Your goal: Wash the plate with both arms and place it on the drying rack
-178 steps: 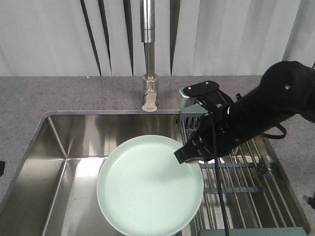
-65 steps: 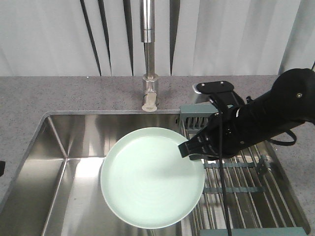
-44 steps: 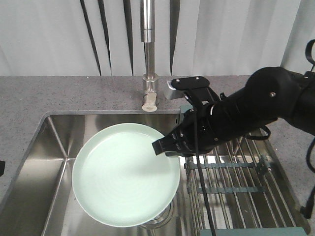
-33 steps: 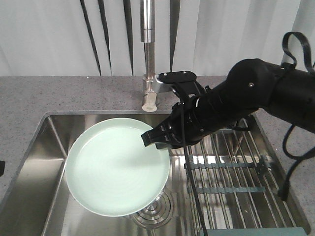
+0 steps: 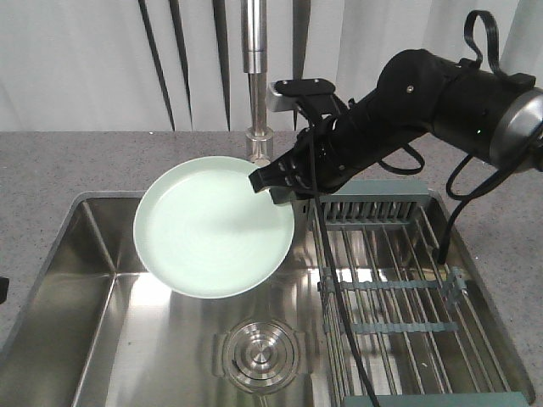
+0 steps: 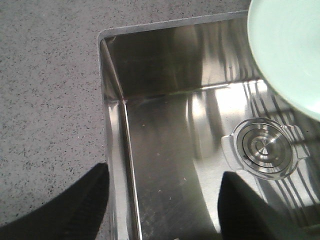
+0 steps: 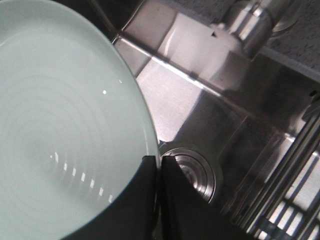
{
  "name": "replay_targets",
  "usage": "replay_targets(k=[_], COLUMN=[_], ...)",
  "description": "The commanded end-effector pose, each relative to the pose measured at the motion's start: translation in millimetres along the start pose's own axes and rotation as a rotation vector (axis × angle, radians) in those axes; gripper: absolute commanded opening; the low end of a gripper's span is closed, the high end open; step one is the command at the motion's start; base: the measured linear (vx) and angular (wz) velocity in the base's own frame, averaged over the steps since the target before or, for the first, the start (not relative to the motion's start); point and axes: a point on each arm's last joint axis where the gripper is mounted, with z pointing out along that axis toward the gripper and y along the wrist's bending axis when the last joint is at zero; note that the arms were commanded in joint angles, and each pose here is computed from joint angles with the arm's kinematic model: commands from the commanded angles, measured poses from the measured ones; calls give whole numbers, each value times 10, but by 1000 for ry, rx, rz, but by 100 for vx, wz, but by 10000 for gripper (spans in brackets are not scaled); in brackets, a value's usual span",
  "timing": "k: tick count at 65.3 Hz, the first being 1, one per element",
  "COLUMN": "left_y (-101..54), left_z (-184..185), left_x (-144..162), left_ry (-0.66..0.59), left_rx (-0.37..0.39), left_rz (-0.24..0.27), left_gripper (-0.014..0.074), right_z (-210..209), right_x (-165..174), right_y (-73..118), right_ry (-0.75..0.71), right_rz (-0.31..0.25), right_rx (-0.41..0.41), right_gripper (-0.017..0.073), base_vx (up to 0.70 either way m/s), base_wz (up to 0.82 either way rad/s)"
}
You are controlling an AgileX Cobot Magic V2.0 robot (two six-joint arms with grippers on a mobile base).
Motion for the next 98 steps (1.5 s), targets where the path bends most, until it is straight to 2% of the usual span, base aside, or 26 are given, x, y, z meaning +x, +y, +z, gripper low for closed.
replay_targets(k=[1,15,29,41,67,83,98], left_y=[-13,-13,-13,-13,-13,-13,-13], left_z=[-59,-59,-59,-59,-59,-59,-59], left_x=[-117,-117,-117,-117,-117,-117,-117], left_ry=[-89,-89,-89,-89,-89,-89,-89], left_rx=[11,11,11,11,11,11,11], left_rz=[-6,-6,-6,-6,-6,-6,-6], left_gripper=[440,440,440,440,440,440,440], right_z=[-331,-431,-615,-715,-929,-877,-737], right_x=[-176,-155,-121,88,636,868,927], right_y=[-46,-305,-397,-483,-323,-127,129], right_ry=[-134,-134,-138,-151,-170,-151,-129], right_rz=[-15,32,38,81,122,139,120], right_rx=[19,58,111,143,159,125,71], right_gripper=[-4,-1,-1,-1,-1,-1,-1], base_vx=[0,0,0,0,0,0,0], base_wz=[0,0,0,0,0,0,0])
